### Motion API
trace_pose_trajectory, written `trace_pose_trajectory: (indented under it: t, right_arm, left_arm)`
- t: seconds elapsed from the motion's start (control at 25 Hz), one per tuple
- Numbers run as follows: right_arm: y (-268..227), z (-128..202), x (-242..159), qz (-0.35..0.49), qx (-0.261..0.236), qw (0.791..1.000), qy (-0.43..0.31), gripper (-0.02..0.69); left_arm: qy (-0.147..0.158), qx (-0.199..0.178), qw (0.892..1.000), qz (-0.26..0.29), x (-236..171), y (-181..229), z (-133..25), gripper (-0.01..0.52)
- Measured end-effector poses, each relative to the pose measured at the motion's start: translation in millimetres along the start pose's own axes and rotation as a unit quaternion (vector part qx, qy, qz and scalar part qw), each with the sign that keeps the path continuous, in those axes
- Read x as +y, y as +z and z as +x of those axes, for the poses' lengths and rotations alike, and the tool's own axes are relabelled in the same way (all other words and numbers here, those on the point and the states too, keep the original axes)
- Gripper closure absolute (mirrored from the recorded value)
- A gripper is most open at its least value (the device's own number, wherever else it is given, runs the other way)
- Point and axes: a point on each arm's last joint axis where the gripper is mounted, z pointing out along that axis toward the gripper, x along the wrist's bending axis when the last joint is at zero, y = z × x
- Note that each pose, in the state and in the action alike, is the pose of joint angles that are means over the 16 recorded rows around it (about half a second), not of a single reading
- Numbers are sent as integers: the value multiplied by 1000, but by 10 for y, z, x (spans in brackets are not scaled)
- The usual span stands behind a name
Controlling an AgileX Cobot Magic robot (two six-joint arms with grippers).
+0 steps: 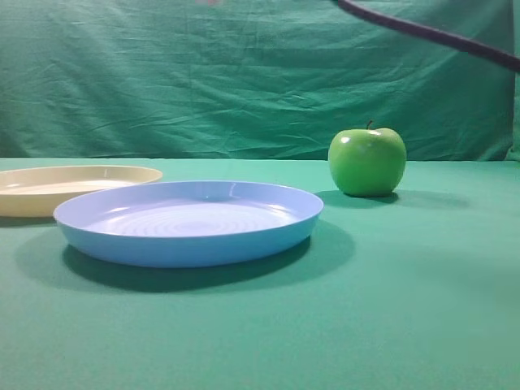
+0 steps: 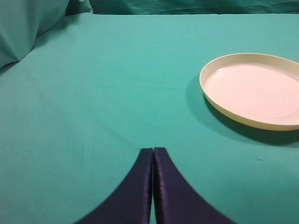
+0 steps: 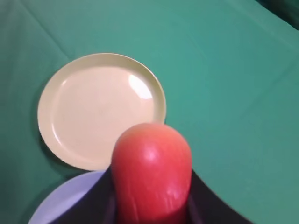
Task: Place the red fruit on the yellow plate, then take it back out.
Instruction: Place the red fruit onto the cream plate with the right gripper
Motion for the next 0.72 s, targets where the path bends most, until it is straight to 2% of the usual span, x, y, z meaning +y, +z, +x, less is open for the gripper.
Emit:
trace_pose_trajectory:
  t: [0.24,0.36,0.48,0.72]
  right_arm:
    - [560,102,-140,-1,17,1000,-15,462]
    - [774,138,-233,-2,19,1000,-24,439]
    - [927,167,-308,-5,19,999,-36,379]
    - [1026,172,-358,-7,18,999,-46,213]
  left_arm:
    - [0,0,1000,0,0,0,0,514]
    - [0,0,1000,0,0,0,0,514]
    - [0,0,1000,0,0,0,0,514]
    - [0,0,1000,0,0,0,0,514]
